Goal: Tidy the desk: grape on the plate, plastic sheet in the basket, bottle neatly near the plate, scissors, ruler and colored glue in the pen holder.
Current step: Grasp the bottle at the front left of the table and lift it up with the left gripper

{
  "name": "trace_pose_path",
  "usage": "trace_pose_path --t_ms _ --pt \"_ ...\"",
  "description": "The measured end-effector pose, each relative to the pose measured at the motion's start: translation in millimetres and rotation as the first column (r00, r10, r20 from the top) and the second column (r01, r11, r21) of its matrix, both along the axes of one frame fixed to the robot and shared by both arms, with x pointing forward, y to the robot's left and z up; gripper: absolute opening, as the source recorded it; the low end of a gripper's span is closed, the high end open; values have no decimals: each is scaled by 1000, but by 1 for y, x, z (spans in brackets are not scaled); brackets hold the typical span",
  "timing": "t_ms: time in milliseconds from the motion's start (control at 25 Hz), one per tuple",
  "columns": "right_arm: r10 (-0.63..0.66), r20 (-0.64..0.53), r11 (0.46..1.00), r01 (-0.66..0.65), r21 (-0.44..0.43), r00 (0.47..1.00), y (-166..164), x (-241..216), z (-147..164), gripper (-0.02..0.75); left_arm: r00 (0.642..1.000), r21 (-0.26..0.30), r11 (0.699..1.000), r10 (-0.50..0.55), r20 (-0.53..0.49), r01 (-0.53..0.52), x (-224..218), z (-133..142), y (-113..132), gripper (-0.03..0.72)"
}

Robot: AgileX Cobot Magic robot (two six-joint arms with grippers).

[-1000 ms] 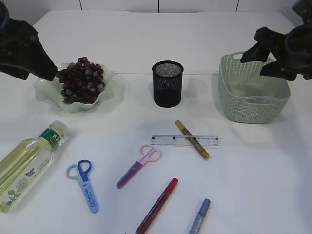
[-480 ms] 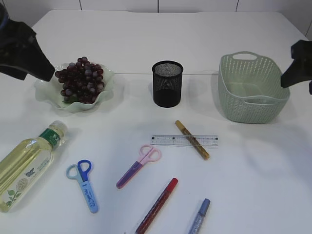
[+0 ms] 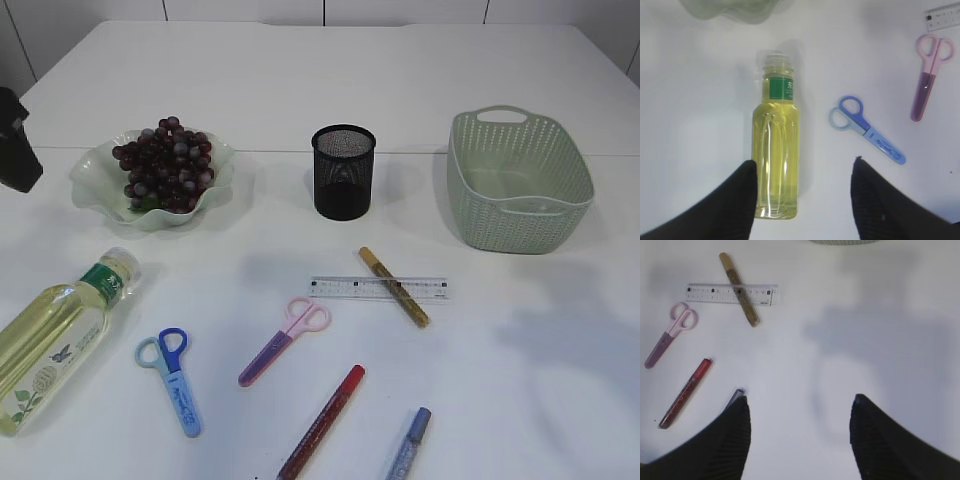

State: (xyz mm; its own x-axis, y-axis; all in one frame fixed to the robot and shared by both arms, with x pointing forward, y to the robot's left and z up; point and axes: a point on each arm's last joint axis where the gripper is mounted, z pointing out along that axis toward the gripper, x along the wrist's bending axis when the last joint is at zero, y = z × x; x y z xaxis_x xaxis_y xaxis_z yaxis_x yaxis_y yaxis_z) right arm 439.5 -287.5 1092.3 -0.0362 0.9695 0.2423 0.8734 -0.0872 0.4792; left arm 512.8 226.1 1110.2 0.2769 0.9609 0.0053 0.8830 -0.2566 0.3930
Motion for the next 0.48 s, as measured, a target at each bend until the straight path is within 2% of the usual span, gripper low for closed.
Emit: trace_pose_path --t_ms 200,400,480 --pt "15 -16 999 -15 -32 1000 -1 -11 4 491 999 68 998 0 -35 2 6 -9 3 435" --pt "18 -27 999 -19 -36 999 -1 -12 3 491 985 141 990 5 -171 19 26 -46 1 437" --pt "18 -28 999 -19 -36 999 -1 -12 3 490 978 183 983 6 -207 33 35 -62 1 461"
